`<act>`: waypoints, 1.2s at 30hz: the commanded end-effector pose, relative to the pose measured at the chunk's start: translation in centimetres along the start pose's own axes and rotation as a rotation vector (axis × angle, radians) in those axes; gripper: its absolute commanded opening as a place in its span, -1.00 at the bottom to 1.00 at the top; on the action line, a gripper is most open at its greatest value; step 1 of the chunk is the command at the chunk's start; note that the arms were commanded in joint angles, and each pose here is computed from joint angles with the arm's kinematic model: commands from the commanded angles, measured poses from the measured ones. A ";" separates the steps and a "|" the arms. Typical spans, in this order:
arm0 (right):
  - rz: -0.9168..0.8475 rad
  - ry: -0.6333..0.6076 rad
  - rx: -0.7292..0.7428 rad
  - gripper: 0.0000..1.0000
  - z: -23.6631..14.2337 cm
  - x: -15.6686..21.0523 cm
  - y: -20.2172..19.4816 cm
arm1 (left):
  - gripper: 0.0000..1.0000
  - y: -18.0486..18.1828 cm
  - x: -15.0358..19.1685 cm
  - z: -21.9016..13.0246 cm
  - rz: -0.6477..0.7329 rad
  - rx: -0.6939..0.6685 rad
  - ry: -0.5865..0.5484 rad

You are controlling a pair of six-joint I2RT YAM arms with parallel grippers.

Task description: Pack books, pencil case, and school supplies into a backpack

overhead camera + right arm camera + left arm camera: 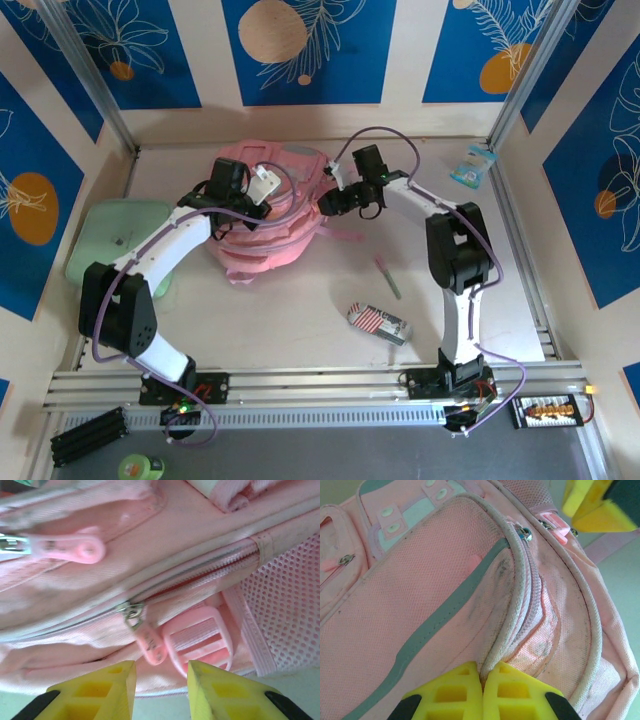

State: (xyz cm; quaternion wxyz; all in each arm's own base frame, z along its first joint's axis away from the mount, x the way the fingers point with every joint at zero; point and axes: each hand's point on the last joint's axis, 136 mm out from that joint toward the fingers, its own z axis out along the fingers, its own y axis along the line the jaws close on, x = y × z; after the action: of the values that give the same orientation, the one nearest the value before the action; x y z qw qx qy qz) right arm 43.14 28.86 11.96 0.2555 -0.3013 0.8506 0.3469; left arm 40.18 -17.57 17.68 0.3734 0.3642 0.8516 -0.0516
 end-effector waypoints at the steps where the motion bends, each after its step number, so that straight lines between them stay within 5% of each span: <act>1: -0.068 -0.053 -0.010 -0.33 -1.1 -1.4 1.8 | -1.00 1.6 -3.2 -2.4 -0.029 -0.038 -0.123; 8: -0.083 -0.015 -0.028 -0.24 1.0 -1.2 2.1 | -1.00 1.4 -3.1 -2.2 -0.035 -0.026 -0.125; 15: -0.111 0.005 -0.039 -0.38 2.2 -1.6 1.8 | -1.00 1.3 -3.1 -2.2 -0.039 -0.022 -0.126; 25: -0.146 0.025 0.086 -0.41 3.5 -1.8 -0.5 | -1.00 1.4 -3.4 -2.4 -0.035 -0.029 -0.135; 31: -0.159 0.049 0.102 -0.91 3.1 -1.0 0.4 | -1.00 1.8 -3.6 -1.9 -0.077 -0.033 -0.141; 36: -0.141 0.040 0.049 -0.97 0.7 -0.1 4.0 | -1.00 1.4 -4.2 0.1 -0.203 0.020 -0.157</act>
State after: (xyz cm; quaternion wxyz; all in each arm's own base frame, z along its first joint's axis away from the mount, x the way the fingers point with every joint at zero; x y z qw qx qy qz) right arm 43.31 31.62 10.79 0.2746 -0.3581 0.8462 0.2833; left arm 40.37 -17.85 17.49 0.3711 0.3278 0.8651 -0.0797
